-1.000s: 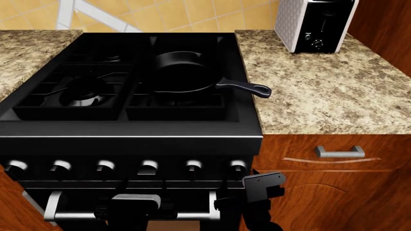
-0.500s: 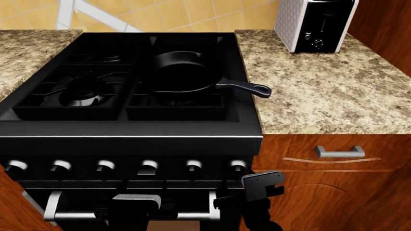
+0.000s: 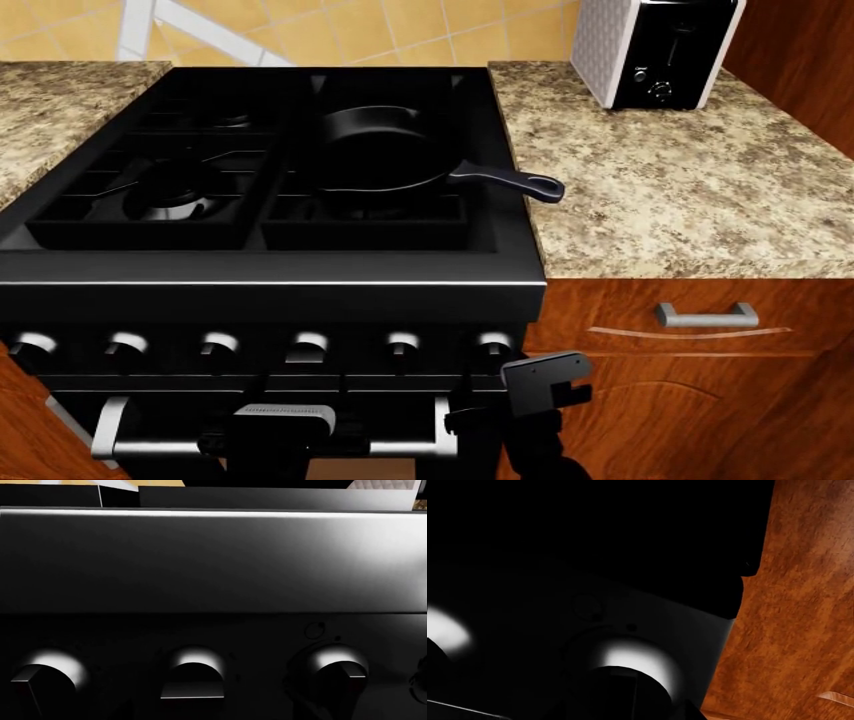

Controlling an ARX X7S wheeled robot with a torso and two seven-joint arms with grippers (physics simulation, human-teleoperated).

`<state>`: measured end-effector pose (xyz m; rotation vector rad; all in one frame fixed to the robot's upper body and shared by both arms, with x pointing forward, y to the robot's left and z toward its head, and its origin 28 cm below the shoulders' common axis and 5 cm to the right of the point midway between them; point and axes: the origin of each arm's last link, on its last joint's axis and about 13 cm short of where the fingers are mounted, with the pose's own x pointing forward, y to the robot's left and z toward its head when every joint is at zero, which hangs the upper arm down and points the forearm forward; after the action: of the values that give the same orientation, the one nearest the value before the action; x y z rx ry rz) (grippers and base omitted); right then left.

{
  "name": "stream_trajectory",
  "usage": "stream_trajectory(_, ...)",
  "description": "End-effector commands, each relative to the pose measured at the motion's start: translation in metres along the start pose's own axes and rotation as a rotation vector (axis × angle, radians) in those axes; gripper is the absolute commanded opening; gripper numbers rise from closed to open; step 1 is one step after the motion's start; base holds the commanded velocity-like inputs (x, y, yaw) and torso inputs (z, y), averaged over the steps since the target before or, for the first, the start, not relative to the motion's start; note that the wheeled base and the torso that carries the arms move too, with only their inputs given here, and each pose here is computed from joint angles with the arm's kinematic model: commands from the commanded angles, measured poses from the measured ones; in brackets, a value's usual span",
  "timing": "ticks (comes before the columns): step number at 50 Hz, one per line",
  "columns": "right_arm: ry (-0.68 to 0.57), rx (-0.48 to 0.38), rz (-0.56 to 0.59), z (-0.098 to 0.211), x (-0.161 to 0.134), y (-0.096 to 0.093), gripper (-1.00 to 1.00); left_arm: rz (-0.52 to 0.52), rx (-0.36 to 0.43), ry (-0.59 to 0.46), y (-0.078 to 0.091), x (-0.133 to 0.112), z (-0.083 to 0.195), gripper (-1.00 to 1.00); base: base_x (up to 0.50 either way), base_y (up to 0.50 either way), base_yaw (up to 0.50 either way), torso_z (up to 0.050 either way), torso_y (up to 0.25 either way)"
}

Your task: Turn on the front right burner of the stove.

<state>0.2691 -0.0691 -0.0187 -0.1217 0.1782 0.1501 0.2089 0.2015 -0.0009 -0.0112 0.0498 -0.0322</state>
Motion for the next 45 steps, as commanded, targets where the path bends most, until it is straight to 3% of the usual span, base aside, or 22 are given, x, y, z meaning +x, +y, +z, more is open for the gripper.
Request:
stream_trajectory(1, -0.048, -0.103, 0.008, 0.013, -0.003, 0.002, -1.00, -0.001, -0.001, 0.001, 0.000, 0.000, 0.000, 1.00, -0.02, 0.00, 0.00, 0.000, 0.000)
stream_trajectory(12, -0.009, -0.203, 0.035, 0.020, -0.004, 0.002, -1.00, -0.007, -0.006, -0.001, -0.001, 0.000, 0.001, 1.00, -0.01, 0.00, 0.00, 0.001, 0.003)
stream_trajectory(32, 0.088, -0.462, 0.123, 0.036, -0.002, 0.000, -1.00, -0.015, -0.006, 0.001, -0.002, 0.001, -0.001, 1.00, 0.00, 0.00, 0.00, 0.001, 0.002)
stream_trajectory(45, 0.144, -0.570, 0.160, 0.042, -0.004, -0.003, -1.00, -0.023, -0.008, 0.002, -0.002, 0.001, 0.000, 1.00, 0.00, 0.00, 0.00, 0.000, 0.000)
